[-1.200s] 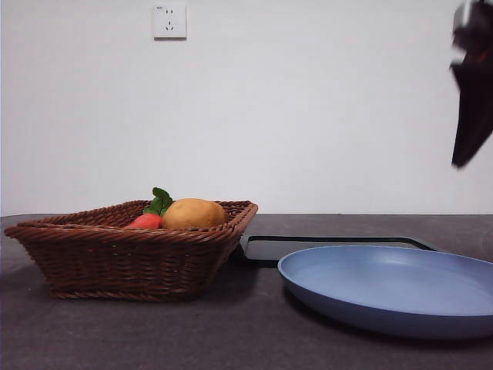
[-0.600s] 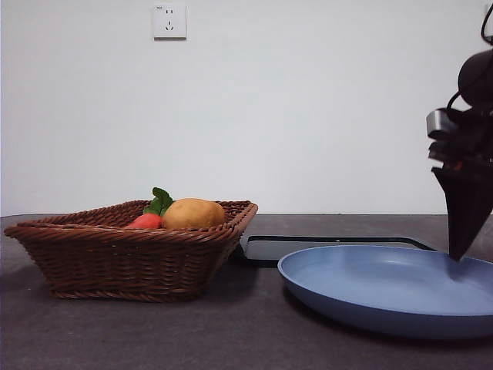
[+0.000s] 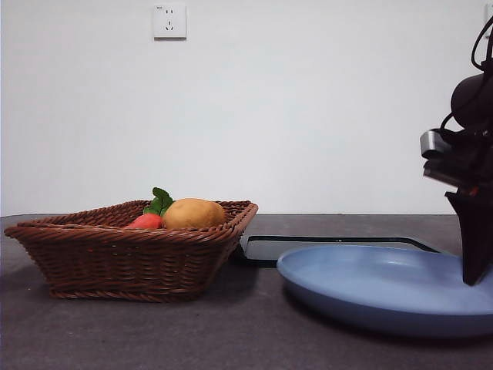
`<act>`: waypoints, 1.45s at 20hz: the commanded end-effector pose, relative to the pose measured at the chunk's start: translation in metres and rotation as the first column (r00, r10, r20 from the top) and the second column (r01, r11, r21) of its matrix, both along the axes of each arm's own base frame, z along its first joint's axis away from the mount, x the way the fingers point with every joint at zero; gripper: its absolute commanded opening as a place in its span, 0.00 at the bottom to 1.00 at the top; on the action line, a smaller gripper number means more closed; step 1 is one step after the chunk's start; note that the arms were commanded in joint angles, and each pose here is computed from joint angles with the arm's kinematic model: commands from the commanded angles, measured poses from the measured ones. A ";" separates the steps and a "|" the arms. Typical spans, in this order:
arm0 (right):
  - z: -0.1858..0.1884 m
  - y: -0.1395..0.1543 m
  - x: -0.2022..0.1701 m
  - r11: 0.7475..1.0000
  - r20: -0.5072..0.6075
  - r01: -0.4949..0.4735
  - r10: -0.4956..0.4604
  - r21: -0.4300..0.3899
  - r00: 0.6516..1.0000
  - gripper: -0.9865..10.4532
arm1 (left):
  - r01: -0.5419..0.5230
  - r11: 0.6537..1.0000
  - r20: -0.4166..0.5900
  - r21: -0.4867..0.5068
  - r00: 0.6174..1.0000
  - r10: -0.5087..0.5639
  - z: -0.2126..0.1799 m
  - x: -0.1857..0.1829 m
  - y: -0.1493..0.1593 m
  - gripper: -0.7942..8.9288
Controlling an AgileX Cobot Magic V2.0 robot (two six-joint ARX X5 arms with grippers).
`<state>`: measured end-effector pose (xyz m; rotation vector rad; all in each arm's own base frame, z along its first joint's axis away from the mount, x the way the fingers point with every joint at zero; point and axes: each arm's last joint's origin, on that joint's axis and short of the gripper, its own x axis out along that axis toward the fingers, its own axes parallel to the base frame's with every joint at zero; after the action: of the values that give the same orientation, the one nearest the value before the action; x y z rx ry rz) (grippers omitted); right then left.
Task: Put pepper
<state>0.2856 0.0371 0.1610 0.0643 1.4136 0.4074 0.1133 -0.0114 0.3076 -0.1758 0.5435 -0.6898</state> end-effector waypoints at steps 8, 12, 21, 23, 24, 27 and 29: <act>0.041 0.000 -0.013 0.998 0.098 0.040 -0.045 0.055 0.994 0.09 | 0.020 0.999 0.015 0.047 1.000 -0.021 0.007 0.006 -0.007 0.43; 0.092 -0.003 -0.035 0.995 0.247 0.051 -0.071 0.083 0.966 0.09 | 0.063 0.995 -0.064 0.082 0.996 -0.058 0.003 0.029 -0.018 0.43; 0.176 -0.007 -0.078 0.985 0.494 0.067 -0.139 0.162 0.858 0.09 | 0.110 0.931 -0.191 0.349 0.981 -0.044 0.000 0.110 -0.087 0.43; 0.182 -0.007 -0.083 0.984 0.516 0.063 -0.142 0.167 0.845 0.09 | 0.145 0.906 -0.232 0.398 0.971 -0.054 -0.009 0.129 -0.109 0.43; 0.184 -0.008 -0.085 0.984 0.522 0.062 -0.142 0.168 0.841 0.09 | 0.158 0.889 -0.254 0.429 0.966 -0.049 -0.017 0.139 -0.120 0.43; 0.184 -0.008 -0.086 0.984 0.516 0.063 -0.141 0.167 0.845 0.09 | 0.183 0.838 -0.311 0.515 0.950 -0.016 -0.043 0.159 -0.143 0.43; 0.183 -0.008 -0.087 0.984 0.511 0.063 -0.140 0.165 0.848 0.09 | 0.204 0.810 -0.351 0.549 0.936 0.001 -0.063 0.167 -0.151 0.43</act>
<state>0.1974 0.0287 0.3379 0.1245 0.8607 0.3968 0.2788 -0.1589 0.2438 0.3230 1.0879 -0.5656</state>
